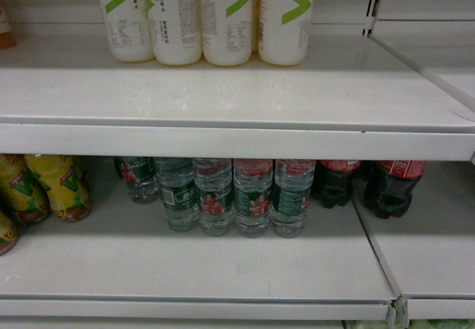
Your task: Move water from second to third shelf
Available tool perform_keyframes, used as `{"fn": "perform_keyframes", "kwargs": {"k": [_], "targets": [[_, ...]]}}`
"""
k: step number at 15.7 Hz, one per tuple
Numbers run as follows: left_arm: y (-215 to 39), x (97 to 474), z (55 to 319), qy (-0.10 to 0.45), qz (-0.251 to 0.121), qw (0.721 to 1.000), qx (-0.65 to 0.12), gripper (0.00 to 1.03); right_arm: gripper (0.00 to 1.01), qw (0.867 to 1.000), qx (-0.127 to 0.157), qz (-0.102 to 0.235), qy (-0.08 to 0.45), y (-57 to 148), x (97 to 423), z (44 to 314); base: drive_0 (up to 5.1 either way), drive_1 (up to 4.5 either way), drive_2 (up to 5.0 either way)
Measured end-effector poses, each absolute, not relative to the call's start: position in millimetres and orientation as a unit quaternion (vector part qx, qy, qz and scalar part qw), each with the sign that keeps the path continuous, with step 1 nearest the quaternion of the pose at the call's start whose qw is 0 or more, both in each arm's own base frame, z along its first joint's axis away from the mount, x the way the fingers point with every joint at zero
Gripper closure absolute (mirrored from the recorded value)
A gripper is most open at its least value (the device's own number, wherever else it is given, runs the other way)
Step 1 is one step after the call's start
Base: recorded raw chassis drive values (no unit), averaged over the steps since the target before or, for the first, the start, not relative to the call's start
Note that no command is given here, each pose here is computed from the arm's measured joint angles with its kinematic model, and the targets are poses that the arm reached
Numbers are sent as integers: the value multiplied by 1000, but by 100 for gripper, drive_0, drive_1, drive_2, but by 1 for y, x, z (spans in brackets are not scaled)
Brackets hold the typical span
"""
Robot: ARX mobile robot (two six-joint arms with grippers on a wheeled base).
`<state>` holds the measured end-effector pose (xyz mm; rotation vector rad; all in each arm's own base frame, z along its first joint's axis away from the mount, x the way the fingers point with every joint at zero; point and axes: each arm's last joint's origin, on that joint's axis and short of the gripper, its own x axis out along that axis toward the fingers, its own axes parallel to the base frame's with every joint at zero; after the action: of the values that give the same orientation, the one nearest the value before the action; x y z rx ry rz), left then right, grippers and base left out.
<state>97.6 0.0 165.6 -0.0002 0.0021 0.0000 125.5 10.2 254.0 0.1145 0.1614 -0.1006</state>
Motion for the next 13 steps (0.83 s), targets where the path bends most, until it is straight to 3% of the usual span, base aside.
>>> {"fn": "perform_keyframes", "kwargs": {"k": [13], "targets": [[0,98,166,1,0,1000,0,5,59,994,57,-53,80,10,125,254,0,0,0]]}}
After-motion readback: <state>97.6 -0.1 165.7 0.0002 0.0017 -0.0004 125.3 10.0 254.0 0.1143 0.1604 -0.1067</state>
